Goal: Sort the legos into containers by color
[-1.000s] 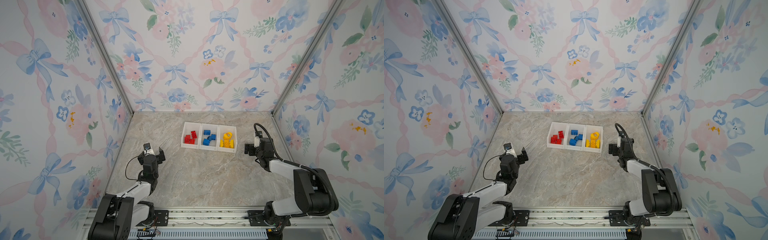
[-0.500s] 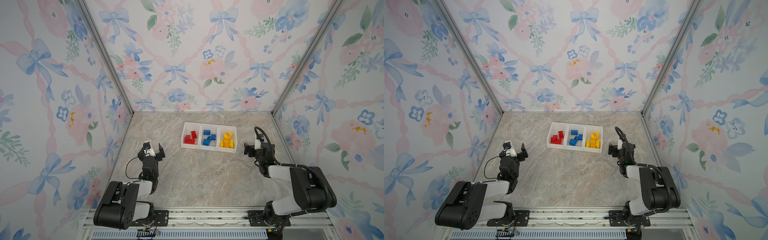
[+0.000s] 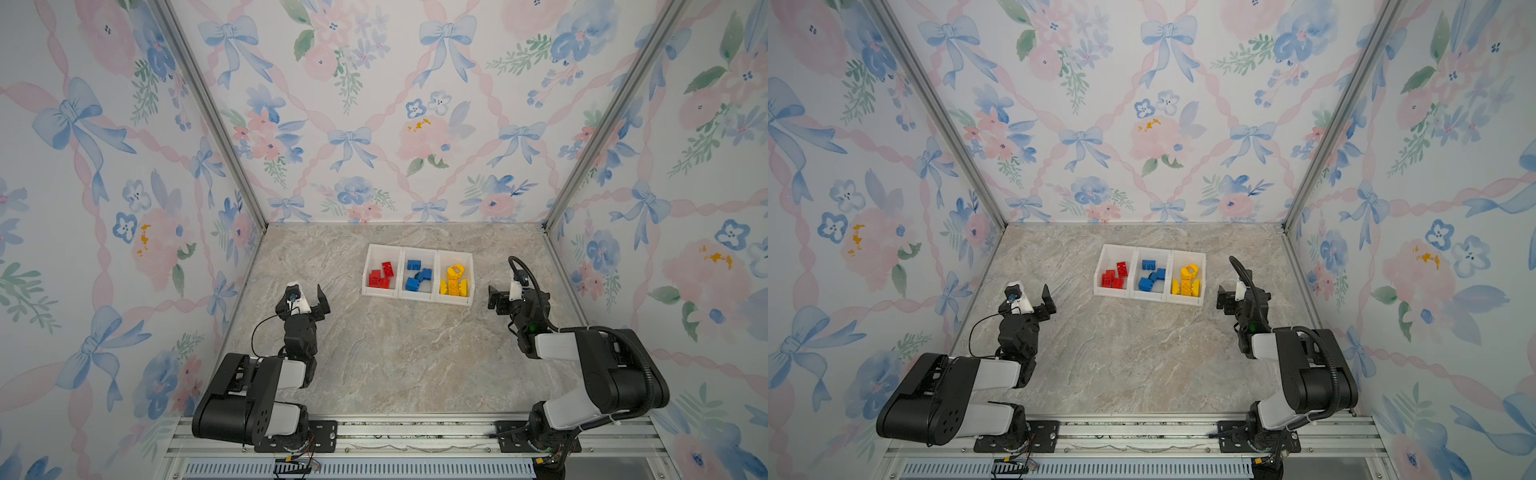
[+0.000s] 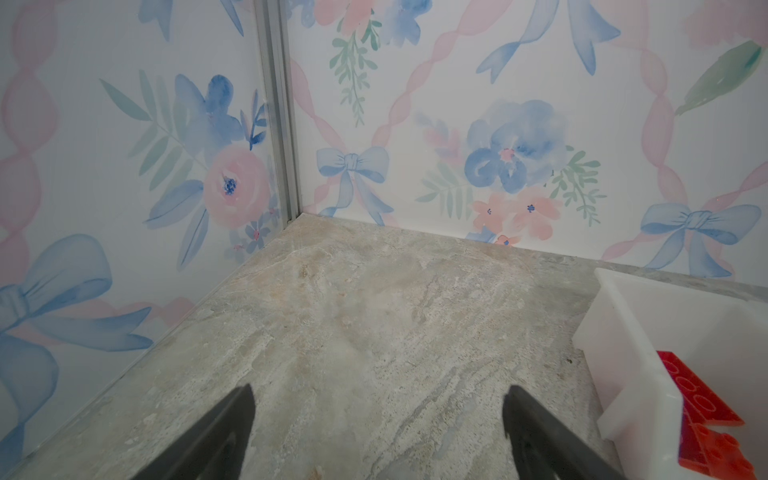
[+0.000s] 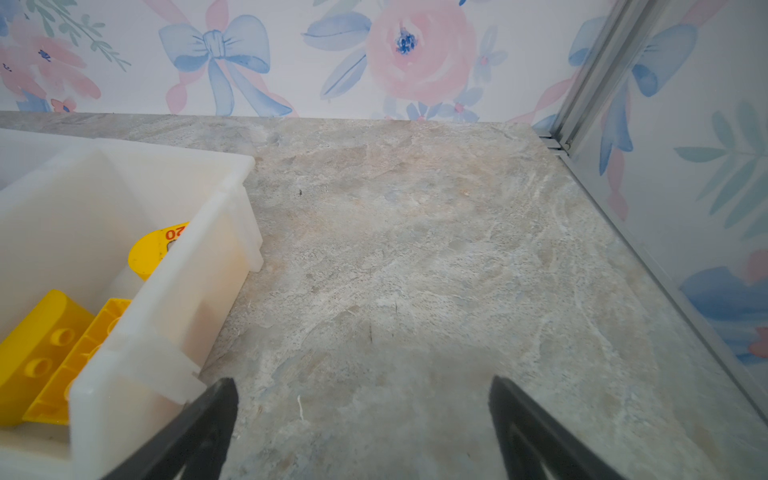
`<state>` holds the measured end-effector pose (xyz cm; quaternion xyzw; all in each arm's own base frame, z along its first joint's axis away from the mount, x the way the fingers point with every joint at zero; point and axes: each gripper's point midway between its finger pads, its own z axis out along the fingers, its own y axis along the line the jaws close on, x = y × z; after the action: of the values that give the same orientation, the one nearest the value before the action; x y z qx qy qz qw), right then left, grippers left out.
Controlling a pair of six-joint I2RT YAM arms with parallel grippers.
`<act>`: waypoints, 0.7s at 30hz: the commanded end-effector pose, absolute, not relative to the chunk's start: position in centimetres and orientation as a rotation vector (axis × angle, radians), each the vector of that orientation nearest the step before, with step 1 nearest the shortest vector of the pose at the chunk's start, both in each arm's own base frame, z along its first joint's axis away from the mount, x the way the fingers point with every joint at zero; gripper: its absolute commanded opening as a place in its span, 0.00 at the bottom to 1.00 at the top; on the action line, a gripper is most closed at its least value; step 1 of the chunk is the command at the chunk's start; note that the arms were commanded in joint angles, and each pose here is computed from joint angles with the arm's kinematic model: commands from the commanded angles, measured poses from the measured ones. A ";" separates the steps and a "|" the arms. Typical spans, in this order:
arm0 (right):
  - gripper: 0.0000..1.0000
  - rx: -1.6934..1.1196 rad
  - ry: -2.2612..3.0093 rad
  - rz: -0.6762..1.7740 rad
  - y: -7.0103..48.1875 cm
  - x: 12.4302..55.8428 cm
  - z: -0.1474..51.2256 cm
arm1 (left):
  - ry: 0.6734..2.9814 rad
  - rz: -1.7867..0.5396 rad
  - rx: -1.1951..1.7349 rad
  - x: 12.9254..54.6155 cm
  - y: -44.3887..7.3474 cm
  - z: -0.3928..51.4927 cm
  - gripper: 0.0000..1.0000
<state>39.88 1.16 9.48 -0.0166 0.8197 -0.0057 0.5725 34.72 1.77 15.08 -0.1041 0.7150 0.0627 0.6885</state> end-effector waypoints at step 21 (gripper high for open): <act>0.97 -0.034 1.902 -0.005 1.1 39.9 9.7 | 1.628 0.167 -0.220 35.5 1.9 13.2 0.95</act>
<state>39.91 1.16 9.55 -0.0165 0.8188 -0.0057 0.5737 35.12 1.73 12.38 -0.0994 0.7366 0.0690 0.6654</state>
